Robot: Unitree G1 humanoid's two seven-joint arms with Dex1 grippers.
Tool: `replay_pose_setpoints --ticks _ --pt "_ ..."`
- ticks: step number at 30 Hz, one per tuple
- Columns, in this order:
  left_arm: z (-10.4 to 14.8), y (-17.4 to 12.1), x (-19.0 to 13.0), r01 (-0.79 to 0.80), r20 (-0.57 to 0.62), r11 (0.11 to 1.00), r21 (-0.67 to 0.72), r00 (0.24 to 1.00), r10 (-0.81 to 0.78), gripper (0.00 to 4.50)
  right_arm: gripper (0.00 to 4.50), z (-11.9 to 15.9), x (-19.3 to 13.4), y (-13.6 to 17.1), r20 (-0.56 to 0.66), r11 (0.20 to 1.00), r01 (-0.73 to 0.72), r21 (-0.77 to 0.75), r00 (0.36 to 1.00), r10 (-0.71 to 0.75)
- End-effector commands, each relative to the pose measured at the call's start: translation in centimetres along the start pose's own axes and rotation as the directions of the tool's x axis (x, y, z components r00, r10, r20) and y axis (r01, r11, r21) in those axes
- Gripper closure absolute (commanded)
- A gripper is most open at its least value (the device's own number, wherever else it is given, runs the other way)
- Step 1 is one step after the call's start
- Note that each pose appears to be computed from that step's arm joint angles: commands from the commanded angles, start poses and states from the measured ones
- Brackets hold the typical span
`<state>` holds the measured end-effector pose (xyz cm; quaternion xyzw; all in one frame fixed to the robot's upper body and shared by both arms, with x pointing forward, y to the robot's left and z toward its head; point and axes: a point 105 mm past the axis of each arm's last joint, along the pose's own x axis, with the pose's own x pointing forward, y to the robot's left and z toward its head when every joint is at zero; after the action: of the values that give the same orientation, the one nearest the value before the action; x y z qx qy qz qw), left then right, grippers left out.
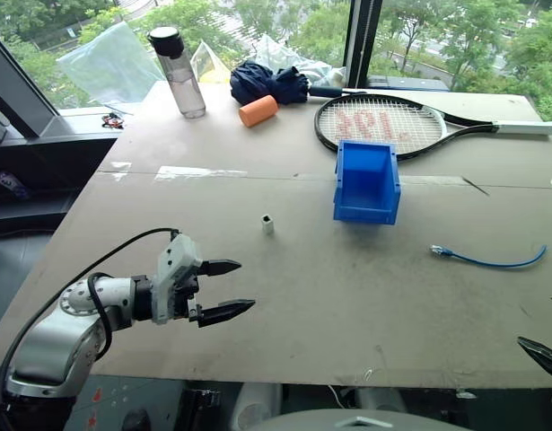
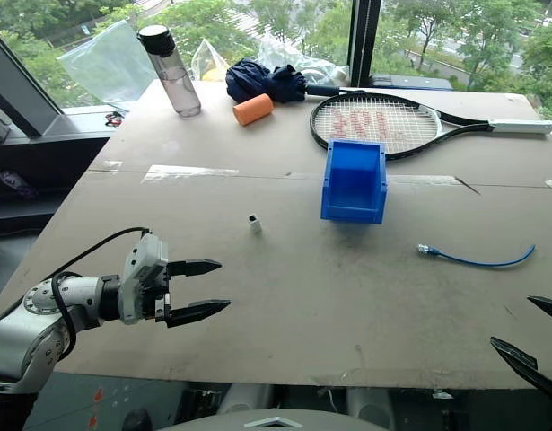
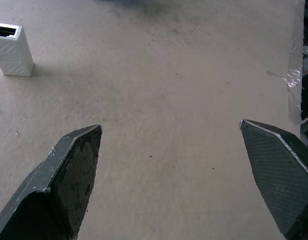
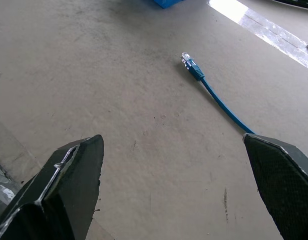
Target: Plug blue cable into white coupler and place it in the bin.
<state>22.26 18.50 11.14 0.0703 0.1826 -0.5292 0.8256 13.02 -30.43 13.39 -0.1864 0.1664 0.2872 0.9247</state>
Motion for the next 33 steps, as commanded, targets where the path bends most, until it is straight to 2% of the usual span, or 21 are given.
replay_pose_setpoints --ticks 1,3,6,10,15,19,22,29,33 --pt "1.6 -1.0 0.4 0.021 0.034 0.999 0.046 0.999 -0.023 0.02 0.0 1.4 1.3 -1.0 0.034 1.0 0.012 -0.027 0.999 -0.011" --pt "2.9 -1.6 1.3 0.034 0.077 0.998 0.056 0.996 -0.039 0.02 0.0 3.1 4.2 -1.8 0.041 0.999 -0.009 -0.034 0.999 0.011" --pt "3.8 -2.3 2.2 0.068 0.089 0.994 0.087 0.993 -0.076 0.02 0.0 4.3 7.3 -2.5 -0.063 0.994 -0.066 -0.083 0.996 0.061" --pt "4.7 -2.9 3.5 0.103 0.098 0.984 0.142 0.988 -0.117 0.02 0.0 5.4 10.5 -3.7 -0.164 0.991 -0.132 -0.028 0.978 0.126" --pt "5.7 -3.6 4.7 0.137 0.111 0.971 0.196 0.981 -0.16 0.02 0.0 4.8 14.5 -5.5 -0.324 0.988 -0.152 0.011 0.934 0.147" --pt "6.0 -3.8 5.1 0.141 0.112 0.966 0.215 0.979 -0.168 0.02 0.0 3.5 16.3 -6.4 -0.43 0.984 -0.172 0.036 0.886 0.17" --pt "6.5 -4.0 5.2 0.14 0.119 0.964 0.227 0.978 -0.17 0.0 0.89 2.2 17.6 -6.6 -0.492 0.983 -0.181 0.037 0.853 0.175" --pt "6.7 -4.7 5.3 0.128 0.131 0.967 0.22 0.979 -0.159 0.0 4.45 2.3 18.1 -6.1 -0.474 0.977 -0.211 0.033 0.857 0.201" --pt "6.6 -4.5 5.3 0.114 0.138 0.972 0.205 0.98 -0.144 0.0 4.49 4.8 18.6 -3.3 -0.382 0.959 -0.283 0.007 0.886 0.264"
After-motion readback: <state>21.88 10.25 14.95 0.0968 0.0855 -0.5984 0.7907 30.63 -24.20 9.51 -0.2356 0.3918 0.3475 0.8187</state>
